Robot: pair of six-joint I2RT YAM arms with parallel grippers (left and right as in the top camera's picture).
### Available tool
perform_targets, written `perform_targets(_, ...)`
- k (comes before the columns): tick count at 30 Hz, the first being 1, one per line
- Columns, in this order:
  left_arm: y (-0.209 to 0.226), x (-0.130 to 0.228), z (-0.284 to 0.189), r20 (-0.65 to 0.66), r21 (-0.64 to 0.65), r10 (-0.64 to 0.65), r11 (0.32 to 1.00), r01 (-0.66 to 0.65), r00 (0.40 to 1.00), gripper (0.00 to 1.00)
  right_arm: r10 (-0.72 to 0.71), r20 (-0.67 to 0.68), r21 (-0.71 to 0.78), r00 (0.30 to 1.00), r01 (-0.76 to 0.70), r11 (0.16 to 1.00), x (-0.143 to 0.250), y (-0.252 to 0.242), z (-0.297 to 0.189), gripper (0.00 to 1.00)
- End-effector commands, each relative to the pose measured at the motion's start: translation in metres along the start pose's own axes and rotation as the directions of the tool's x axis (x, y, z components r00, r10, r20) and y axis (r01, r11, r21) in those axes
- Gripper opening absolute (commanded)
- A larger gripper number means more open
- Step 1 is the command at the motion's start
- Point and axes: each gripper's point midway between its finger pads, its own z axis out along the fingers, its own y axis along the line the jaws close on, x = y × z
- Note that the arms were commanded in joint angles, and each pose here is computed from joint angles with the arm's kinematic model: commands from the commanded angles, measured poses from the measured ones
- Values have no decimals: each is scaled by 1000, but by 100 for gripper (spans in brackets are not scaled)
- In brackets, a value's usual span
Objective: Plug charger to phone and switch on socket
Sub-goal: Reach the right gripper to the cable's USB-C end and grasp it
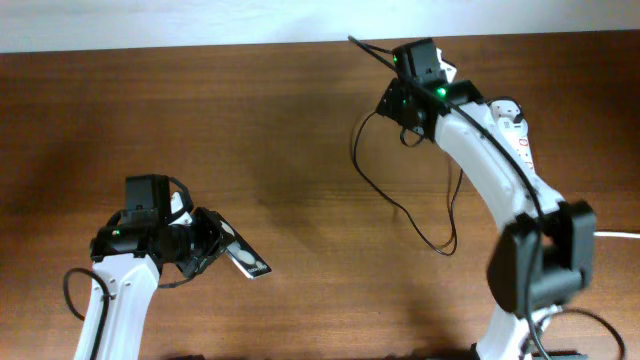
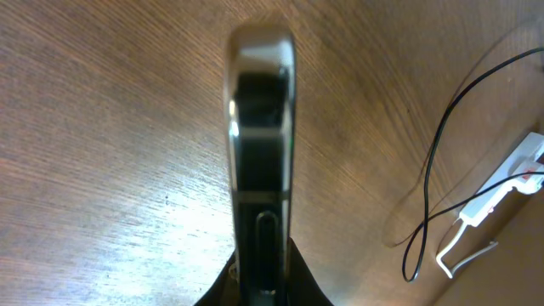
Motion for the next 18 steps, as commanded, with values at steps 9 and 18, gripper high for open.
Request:
perform_targets(9,-2,1,-2,-4,11,19,1000,-19,1000,0,270,-54,-51,961,-273,961,2,8,117,73)
perform_targets(18,-2,1,-2,-5,11,19,1000,-19,1000,0,231,-109,-113,967,-243,964,14,19,135,25)
